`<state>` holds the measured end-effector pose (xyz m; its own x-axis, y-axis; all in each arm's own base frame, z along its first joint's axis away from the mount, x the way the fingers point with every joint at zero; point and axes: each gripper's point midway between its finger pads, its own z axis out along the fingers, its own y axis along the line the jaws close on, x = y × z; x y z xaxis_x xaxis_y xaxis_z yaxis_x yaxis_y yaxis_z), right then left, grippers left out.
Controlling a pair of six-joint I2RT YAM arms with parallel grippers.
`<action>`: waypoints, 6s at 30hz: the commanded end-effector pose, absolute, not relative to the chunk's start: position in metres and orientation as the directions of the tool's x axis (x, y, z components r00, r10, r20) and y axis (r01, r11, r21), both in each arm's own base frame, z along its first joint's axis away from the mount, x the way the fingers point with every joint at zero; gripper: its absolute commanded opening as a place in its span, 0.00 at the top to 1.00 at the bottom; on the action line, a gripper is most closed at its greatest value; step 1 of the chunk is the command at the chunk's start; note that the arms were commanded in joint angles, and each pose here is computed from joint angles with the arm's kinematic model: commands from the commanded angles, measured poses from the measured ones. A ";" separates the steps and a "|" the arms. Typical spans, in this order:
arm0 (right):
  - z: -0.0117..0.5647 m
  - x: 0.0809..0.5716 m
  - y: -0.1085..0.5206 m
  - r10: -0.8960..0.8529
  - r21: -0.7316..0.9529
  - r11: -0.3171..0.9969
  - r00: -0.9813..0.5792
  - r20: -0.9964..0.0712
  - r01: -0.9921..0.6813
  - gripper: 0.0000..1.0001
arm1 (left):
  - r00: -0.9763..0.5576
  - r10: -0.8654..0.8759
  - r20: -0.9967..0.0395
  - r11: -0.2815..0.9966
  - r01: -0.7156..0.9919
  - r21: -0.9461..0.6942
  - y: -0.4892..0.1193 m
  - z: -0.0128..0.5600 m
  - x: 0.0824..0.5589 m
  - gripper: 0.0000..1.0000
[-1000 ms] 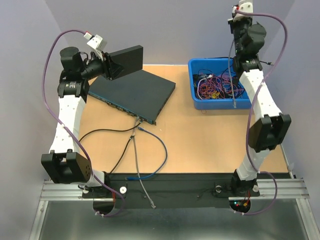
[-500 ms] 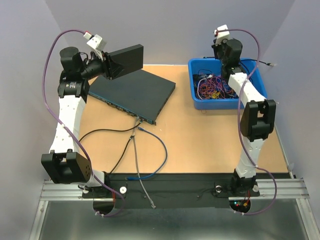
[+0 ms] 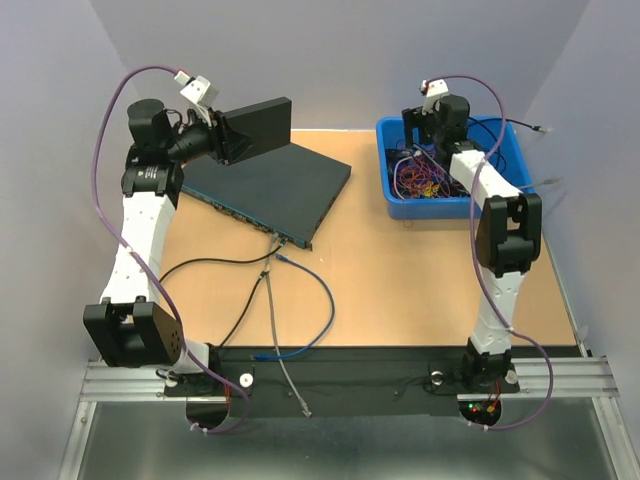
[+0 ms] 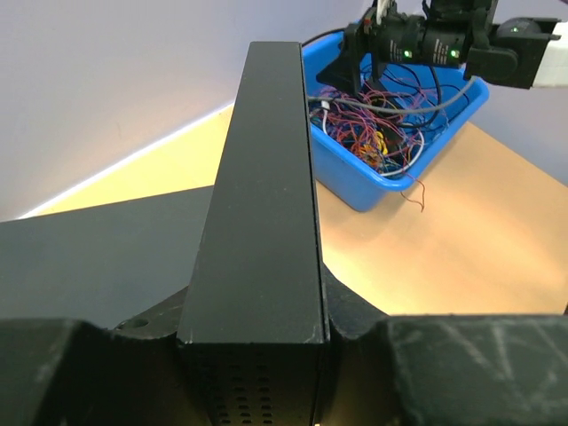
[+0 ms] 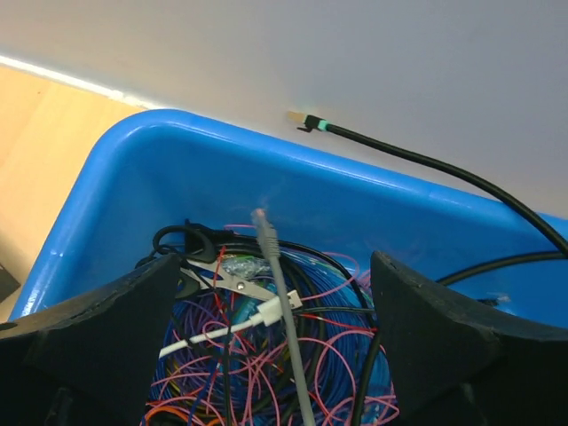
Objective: Pull the plug from the switch port
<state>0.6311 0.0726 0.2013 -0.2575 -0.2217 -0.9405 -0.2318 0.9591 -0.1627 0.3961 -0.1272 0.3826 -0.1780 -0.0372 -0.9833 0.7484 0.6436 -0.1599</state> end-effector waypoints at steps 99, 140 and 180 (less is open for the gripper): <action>0.245 0.527 -0.083 0.027 -0.147 0.911 -0.410 -0.912 0.386 0.75 | -0.355 0.284 -0.891 0.280 0.919 -0.278 -0.264 0.201 0.297 1.00; 0.295 0.444 0.042 0.088 0.038 0.990 -0.381 -0.921 0.138 0.00 | -0.648 0.436 -0.625 0.401 0.761 -0.509 -0.339 0.031 0.329 0.63; 0.183 0.261 0.193 0.145 0.546 0.554 -0.573 -0.806 -0.629 0.00 | -0.322 0.384 -0.865 -0.076 0.923 -0.377 -0.324 0.172 0.251 1.00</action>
<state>0.2669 0.1770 0.1549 -0.6717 0.1787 -0.7189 -0.4507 0.6717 0.5880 0.2592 -0.3213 0.1019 -0.4735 0.4622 -0.7498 0.8624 0.0703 -0.5013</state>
